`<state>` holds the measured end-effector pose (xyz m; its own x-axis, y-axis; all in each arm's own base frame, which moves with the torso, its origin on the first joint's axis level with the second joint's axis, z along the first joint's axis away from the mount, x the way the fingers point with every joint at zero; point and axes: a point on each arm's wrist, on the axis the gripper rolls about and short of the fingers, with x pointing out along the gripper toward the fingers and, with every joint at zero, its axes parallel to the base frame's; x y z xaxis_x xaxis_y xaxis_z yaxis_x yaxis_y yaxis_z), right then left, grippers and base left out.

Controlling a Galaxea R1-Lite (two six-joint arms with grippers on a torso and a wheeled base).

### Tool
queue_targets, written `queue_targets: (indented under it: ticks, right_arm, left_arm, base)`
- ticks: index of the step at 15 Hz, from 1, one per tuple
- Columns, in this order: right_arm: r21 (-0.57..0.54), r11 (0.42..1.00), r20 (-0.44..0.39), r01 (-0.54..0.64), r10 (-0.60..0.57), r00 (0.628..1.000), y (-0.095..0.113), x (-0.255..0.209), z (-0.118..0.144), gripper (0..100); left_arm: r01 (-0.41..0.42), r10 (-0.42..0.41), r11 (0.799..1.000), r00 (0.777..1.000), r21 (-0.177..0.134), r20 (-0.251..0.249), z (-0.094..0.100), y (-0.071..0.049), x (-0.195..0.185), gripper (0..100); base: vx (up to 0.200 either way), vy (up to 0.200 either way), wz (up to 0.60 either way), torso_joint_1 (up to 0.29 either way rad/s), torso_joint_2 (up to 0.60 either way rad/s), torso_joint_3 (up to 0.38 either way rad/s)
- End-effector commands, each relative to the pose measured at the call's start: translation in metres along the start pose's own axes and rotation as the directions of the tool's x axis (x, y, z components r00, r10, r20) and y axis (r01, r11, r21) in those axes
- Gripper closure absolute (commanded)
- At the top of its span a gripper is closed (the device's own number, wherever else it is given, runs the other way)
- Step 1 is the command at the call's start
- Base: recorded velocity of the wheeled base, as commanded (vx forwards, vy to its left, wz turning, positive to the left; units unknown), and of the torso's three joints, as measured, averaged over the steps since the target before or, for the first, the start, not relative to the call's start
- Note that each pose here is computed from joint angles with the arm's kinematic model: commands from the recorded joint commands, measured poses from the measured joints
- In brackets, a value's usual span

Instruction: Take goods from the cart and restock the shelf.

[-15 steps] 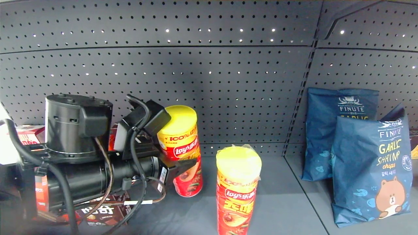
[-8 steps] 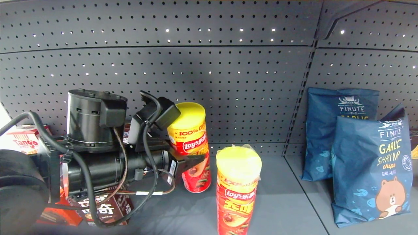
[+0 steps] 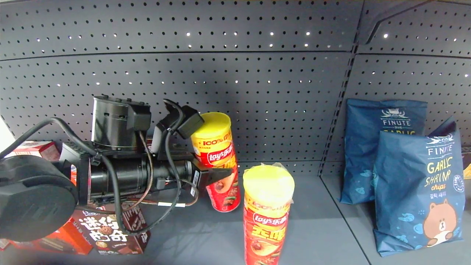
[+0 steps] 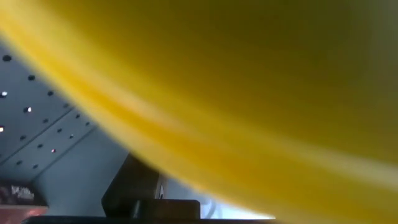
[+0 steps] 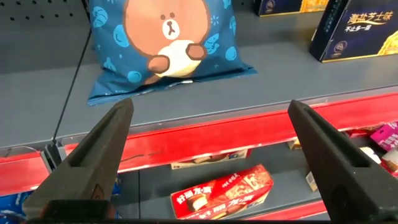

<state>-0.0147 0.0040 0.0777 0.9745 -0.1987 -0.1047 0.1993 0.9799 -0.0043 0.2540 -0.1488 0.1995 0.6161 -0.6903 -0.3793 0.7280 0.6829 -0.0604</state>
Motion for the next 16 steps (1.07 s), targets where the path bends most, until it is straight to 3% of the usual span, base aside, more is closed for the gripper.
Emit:
queue_targets:
  ticks: [1, 3, 7, 11, 12, 14, 16]
  right_arm:
    - [-0.001, 1.0, -0.002, 0.0, 0.0, 1.0, 0.0, 0.0, 0.0, 0]
    - [-0.001, 1.0, -0.002, 0.0, 0.0, 1.0, 0.0, 0.0, 0.0, 0]
    - [-0.001, 1.0, -0.002, 0.0, 0.0, 1.0, 0.0, 0.0, 0.0, 0]
    - [-0.001, 1.0, -0.002, 0.0, 0.0, 1.0, 0.0, 0.0, 0.0, 0]
    - [-0.001, 1.0, 0.001, 0.0, 0.0, 1.0, 0.0, 0.0, 0.0, 0]
    - [0.001, 1.0, -0.002, 0.0, 0.0, 1.0, 0.0, 0.0, 0.0, 0]
    - [-0.001, 1.0, -0.002, 0.0, 0.0, 1.0, 0.0, 0.0, 0.0, 0]
  left_arm:
    - [-0.006, 0.006, 1.0, 1.0, -0.008, -0.008, 0.007, 0.005, 0.001, 100]
    - [0.004, -0.004, 1.0, 1.0, -0.006, -0.023, 0.01, 0.007, 0.0, 100]
    - [-0.01, 0.01, 1.0, 1.0, -0.01, -0.009, 0.021, 0.038, -0.004, 100]
    - [0.057, -0.058, 0.998, 0.997, -0.026, -0.05, 0.025, 0.04, 0.006, 100]
    - [0.06, -0.061, 0.998, 0.996, -0.023, -0.059, 0.023, 0.041, 0.009, 100]
    - [0.068, -0.065, 0.997, 0.993, 0.029, -0.094, 0.014, 0.047, 0.025, 100]
    - [0.075, -0.072, 0.997, 0.992, 0.034, -0.1, 0.015, 0.05, 0.035, 100]
  base:
    - [0.0, 0.0, 0.0, 0.0, 0.0, 0.0]
    - [0.0, 0.0, 0.0, 0.0, 0.0, 0.0]
    - [0.0, 0.0, 0.0, 0.0, 0.0, 0.0]
    - [0.0, 0.0, 0.0, 0.0, 0.0, 0.0]
    - [0.0, 0.0, 0.0, 0.0, 0.0, 0.0]
    - [0.0, 0.0, 0.0, 0.0, 0.0, 0.0]
    - [0.0, 0.0, 0.0, 0.0, 0.0, 0.0]
